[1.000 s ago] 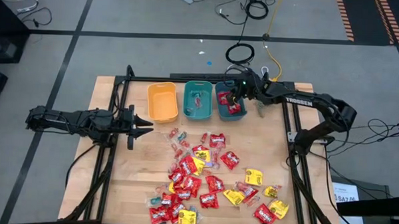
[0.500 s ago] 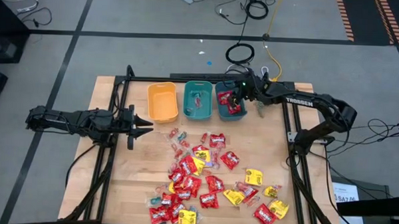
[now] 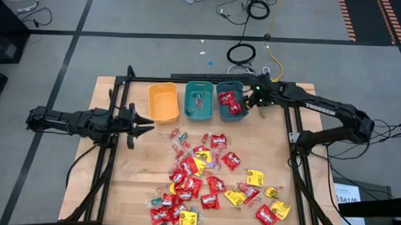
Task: Sort candy
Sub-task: Put the orange gummy candy into the green bin
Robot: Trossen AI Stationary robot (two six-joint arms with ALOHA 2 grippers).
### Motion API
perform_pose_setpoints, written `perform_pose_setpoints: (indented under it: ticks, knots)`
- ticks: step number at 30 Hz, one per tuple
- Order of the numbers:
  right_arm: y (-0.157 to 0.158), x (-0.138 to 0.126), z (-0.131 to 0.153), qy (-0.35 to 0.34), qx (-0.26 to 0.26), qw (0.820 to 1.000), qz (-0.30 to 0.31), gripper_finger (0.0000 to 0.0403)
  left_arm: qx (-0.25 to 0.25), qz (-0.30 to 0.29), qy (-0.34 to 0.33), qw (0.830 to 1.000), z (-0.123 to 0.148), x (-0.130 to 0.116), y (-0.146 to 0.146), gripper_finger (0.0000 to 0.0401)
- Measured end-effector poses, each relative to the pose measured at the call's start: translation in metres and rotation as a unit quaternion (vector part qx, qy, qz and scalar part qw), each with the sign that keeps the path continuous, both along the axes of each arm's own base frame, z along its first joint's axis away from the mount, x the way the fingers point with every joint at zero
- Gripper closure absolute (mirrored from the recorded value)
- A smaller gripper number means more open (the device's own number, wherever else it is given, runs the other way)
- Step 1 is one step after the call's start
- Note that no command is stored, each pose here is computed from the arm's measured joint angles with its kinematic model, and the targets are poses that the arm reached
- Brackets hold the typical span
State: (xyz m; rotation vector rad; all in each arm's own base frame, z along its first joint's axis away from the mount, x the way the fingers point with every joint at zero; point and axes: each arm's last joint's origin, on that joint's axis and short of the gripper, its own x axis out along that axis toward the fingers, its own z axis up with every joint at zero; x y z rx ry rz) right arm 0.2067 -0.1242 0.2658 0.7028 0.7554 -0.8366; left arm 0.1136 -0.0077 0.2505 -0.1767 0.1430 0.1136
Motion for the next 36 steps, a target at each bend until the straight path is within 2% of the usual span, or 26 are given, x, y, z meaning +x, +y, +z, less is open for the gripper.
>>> perform_pose_setpoints:
  ticks: [6,15,21,25,28,31,36]
  knots:
    - [0.033,-0.008,0.016,-0.024,0.011,1.000,-0.016,0.0142,-0.010,0.011,-0.002,1.000,0.000,0.000,0.001,0.0275]
    - [0.084,-0.011,0.015,-0.005,0.037,0.998,-0.047,0.0142,-0.011,0.011,-0.003,1.000,0.000,0.000,0.001,0.0212]
    - [0.116,-0.009,0.008,0.012,0.046,0.997,-0.058,0.0142,-0.013,0.009,-0.005,1.000,0.001,0.000,0.000,0.0209]
    - [0.132,-0.009,0.001,0.036,0.044,0.997,-0.058,0.0142,-0.055,0.013,-0.004,0.998,0.000,0.002,0.000,0.0209]
    - [0.143,-0.007,-0.004,0.048,0.034,0.997,-0.053,0.0142,-0.086,0.017,0.024,0.996,-0.007,0.009,-0.001,0.0209]
    - [0.152,-0.003,-0.009,0.063,0.025,0.997,-0.029,0.0142,-0.083,0.020,0.070,0.994,-0.016,0.021,-0.003,0.0209]
    - [0.167,0.003,-0.019,0.095,0.006,0.995,0.013,0.0142,-0.066,0.066,0.152,0.984,-0.027,0.049,-0.004,0.0209]
